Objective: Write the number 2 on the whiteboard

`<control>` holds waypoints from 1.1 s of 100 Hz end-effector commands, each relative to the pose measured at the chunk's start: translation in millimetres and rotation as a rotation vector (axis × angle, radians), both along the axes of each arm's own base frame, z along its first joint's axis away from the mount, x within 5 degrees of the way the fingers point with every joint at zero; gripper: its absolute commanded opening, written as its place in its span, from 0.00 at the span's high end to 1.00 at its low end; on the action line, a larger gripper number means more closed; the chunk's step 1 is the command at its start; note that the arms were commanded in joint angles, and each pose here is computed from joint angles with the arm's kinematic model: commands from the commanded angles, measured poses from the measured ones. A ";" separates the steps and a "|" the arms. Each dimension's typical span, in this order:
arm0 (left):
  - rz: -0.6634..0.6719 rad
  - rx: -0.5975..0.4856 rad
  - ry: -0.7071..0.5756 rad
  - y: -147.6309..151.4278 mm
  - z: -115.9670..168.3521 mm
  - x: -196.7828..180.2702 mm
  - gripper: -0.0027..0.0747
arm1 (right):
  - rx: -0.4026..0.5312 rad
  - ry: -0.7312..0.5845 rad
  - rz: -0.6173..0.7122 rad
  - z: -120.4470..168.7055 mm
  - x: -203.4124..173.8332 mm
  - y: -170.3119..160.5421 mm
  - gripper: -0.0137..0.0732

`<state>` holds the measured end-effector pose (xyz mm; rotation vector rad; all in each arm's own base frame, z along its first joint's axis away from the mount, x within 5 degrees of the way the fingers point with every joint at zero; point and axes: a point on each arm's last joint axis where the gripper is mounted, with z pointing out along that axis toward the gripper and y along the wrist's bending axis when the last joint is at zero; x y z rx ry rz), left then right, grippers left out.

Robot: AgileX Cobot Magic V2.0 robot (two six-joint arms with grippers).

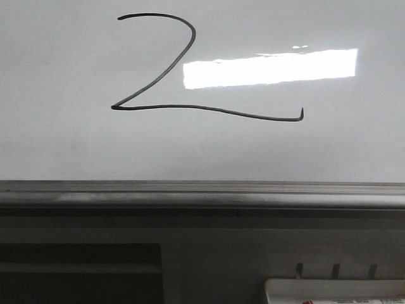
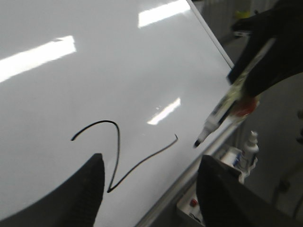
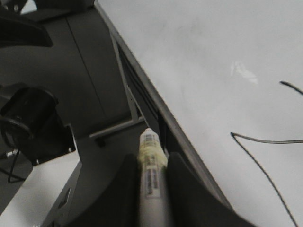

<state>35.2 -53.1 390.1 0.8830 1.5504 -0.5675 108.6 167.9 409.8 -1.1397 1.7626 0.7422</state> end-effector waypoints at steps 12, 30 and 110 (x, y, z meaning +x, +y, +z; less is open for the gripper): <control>-0.214 0.182 0.050 -30.5 22.5 11.1 0.52 | 0.037 -0.106 0.087 -0.4 3.2 39.2 0.91; -0.275 0.268 0.137 -42.8 20.9 19.5 0.55 | 0.058 -0.203 0.175 -0.2 -9.0 56.8 0.91; -0.336 0.290 0.198 -59.4 13.8 30.9 0.99 | 0.120 -0.259 0.262 5.9 -32.1 68.0 0.91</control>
